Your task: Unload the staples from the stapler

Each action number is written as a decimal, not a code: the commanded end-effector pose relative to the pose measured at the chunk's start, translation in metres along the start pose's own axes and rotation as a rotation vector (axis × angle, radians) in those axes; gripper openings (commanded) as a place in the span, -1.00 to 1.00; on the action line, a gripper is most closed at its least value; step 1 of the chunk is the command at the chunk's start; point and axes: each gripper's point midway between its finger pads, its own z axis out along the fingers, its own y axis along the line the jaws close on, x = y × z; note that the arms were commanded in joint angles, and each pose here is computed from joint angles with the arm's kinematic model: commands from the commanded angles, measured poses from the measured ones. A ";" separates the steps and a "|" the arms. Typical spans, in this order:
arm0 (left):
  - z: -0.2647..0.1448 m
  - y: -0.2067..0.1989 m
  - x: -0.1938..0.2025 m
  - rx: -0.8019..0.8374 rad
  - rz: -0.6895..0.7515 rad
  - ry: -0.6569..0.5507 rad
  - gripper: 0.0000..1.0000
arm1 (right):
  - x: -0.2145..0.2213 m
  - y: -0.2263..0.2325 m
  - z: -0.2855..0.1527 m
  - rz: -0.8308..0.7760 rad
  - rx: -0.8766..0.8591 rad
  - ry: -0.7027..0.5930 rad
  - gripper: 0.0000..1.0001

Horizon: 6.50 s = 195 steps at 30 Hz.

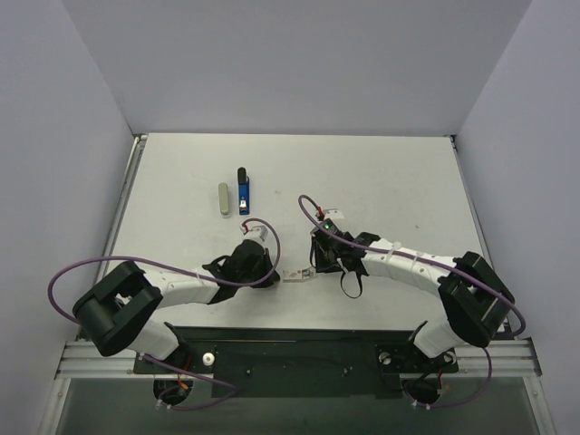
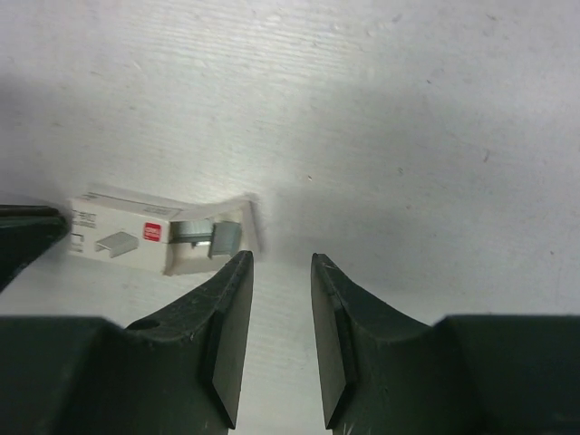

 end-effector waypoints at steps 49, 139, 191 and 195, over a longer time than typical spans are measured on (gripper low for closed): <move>0.015 -0.012 -0.007 0.023 0.013 0.003 -1.00 | 0.015 0.021 0.026 0.071 -0.039 0.153 -0.92; 0.020 -0.017 0.004 0.079 0.038 0.043 -1.00 | -0.001 -0.012 0.000 0.101 0.095 0.032 -0.83; 0.006 -0.013 -0.020 0.005 0.058 -0.012 -0.56 | -0.010 0.000 0.005 0.168 -0.035 0.038 -0.57; -0.005 -0.017 -0.032 -0.002 0.072 -0.044 -0.30 | -0.024 -0.015 -0.011 0.155 -0.004 -0.037 -0.15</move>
